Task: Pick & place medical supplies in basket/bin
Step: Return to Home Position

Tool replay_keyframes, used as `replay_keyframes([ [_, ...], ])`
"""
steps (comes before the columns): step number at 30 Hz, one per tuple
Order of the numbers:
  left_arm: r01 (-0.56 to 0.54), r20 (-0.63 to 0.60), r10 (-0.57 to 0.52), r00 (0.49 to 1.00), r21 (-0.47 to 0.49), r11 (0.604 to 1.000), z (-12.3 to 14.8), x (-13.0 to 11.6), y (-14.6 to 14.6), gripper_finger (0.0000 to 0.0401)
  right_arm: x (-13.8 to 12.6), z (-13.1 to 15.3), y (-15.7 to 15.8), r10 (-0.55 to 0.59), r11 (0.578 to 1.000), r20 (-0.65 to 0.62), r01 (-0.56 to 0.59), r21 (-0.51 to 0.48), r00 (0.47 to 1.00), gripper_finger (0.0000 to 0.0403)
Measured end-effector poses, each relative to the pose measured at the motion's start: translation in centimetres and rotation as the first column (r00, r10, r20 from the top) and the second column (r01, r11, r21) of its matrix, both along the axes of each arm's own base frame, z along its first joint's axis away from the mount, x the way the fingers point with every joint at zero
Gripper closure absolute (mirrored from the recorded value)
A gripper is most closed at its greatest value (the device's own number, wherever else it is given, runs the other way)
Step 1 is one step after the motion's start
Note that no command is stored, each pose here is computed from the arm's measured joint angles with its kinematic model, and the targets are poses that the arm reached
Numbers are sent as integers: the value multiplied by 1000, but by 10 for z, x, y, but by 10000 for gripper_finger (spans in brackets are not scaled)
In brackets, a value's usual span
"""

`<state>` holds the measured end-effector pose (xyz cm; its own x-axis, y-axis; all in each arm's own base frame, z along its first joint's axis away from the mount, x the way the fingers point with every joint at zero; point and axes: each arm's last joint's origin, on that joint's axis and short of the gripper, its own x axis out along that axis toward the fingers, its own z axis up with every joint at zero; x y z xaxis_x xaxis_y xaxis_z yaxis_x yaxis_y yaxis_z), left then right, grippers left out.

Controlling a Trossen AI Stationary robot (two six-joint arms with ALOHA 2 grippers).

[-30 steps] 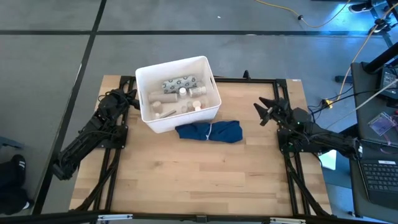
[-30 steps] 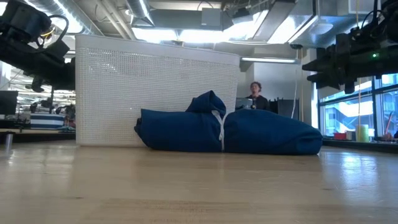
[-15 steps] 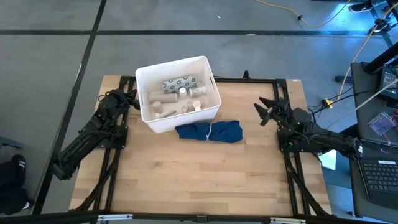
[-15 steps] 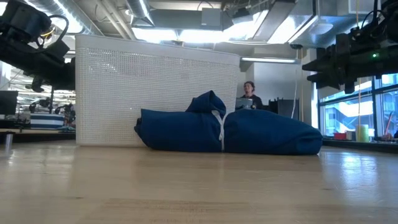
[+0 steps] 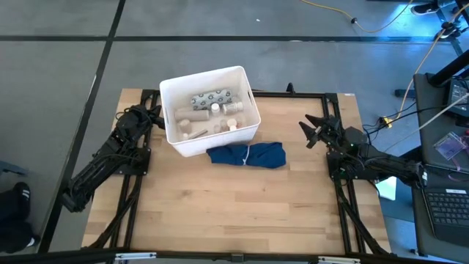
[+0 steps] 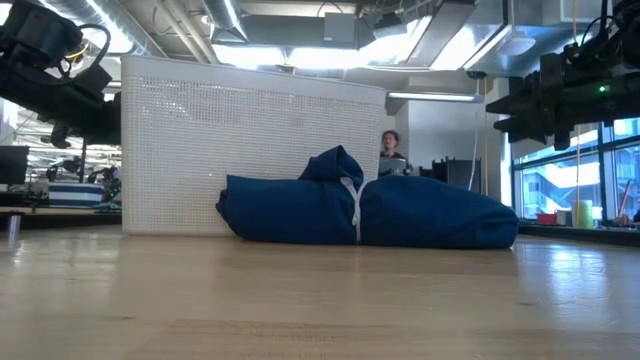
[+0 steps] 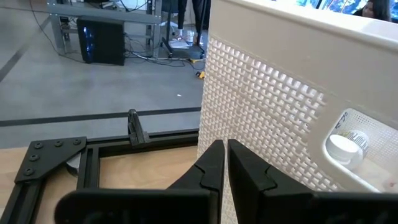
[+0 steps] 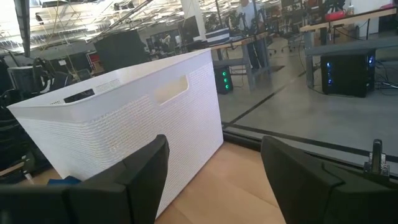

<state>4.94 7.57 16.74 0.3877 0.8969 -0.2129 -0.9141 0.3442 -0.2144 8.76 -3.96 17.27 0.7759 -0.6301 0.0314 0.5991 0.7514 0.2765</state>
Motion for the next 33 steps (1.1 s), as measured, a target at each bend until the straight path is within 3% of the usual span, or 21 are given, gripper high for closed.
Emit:
replay_keyframes([
  [33, 0, 0, 0, 1000, 0, 1000, 0, 0, 0, 384, 2, 0, 5, 53, 999, 0, -53, 0, 999, 147],
])
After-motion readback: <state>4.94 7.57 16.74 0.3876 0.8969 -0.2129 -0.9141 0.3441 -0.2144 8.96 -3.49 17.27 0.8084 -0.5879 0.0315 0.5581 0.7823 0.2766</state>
